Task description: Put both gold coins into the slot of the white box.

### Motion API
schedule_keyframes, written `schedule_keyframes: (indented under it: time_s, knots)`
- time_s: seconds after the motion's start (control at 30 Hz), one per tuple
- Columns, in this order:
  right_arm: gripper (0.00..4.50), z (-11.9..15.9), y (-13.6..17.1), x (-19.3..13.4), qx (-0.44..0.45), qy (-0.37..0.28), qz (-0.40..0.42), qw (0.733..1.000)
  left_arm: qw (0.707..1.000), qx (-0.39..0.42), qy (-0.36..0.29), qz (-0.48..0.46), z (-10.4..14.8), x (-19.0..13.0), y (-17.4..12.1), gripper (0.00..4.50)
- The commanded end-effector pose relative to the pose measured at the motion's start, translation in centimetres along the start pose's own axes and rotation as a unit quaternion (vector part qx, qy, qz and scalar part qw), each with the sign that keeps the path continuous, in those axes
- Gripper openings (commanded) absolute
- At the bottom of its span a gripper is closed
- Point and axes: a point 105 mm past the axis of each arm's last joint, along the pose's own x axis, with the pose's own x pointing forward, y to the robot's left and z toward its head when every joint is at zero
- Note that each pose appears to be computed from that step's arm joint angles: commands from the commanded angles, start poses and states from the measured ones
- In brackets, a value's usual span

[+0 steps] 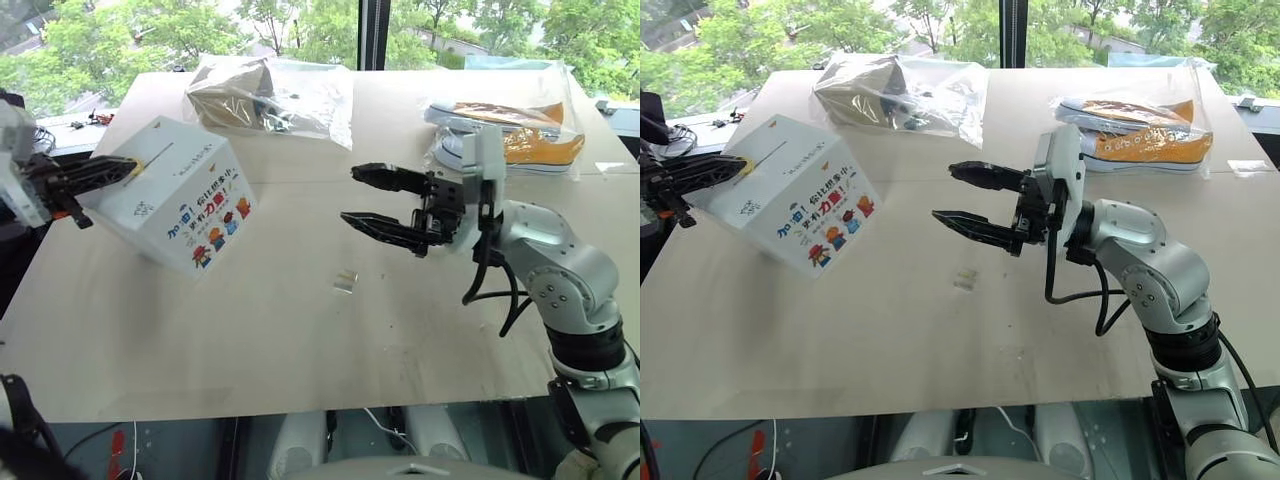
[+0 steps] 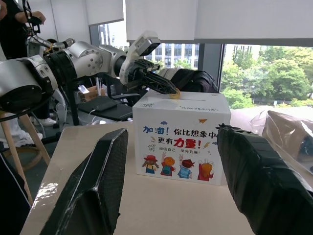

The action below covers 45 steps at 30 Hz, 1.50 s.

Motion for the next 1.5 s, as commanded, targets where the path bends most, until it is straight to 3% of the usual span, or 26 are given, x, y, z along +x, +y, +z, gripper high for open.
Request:
schedule_keyframes:
  time_s: [0.03,0.3,0.43,0.5,0.57,0.67,0.73,0.87,1.1,1.23,1.33,1.5]
  knots:
    - [3.19,1.4,0.5,0.0,-0.020,-0.018,0.003,1.000,1.000,-0.009,0.014,0.013,-1.1,0.4,0.4,0.70]
    - [3.19,1.3,0.4,0.2,-0.019,-0.016,0.005,1.000,1.000,-0.007,0.012,0.016,-1.3,0.5,0.4,4.35]
    - [3.19,0.9,0.6,0.2,-0.013,-0.010,0.011,1.000,1.000,-0.002,-0.024,0.017,0.0,0.6,0.2,4.44]
    - [3.19,-0.4,0.7,-0.1,-0.007,0.022,0.013,1.000,0.997,-0.002,-0.073,-0.004,2.4,0.6,-0.8,4.44]
    - [3.19,-2.3,0.7,-0.4,0.004,0.057,0.008,0.998,0.993,-0.006,-0.111,-0.049,4.4,0.6,-2.8,4.44]
    - [3.19,-6.1,0.9,-0.9,-0.008,0.136,0.006,0.991,0.983,0.001,-0.114,-0.141,5.3,0.8,-7.4,4.44]
    - [3.19,-8.3,0.3,-1.0,-0.002,0.153,-0.015,0.988,0.975,0.006,-0.078,-0.207,4.5,1.3,-11.3,4.44]
    - [3.19,-12.4,-0.4,-1.1,0.014,0.188,-0.039,0.981,0.959,0.047,0.060,-0.273,-0.8,2.4,-17.3,4.44]
    - [3.19,-14.8,-0.3,-0.2,-0.004,0.211,-0.029,0.977,0.965,0.063,0.091,-0.239,-3.9,4.4,-20.2,4.44]
    - [3.19,-14.4,-0.3,0.5,0.011,0.189,-0.038,0.981,0.966,0.056,0.092,-0.236,-4.4,4.6,-20.8,4.44]
    - [2.36,-14.6,-0.3,0.2,0.007,0.196,-0.038,0.980,0.966,0.055,0.092,-0.233,-4.5,4.8,-20.9,4.50]
    - [0.02,-14.5,-0.2,0.2,0.021,0.187,-0.044,0.981,0.967,0.059,0.095,-0.228,-4.7,5.0,-20.8,4.50]
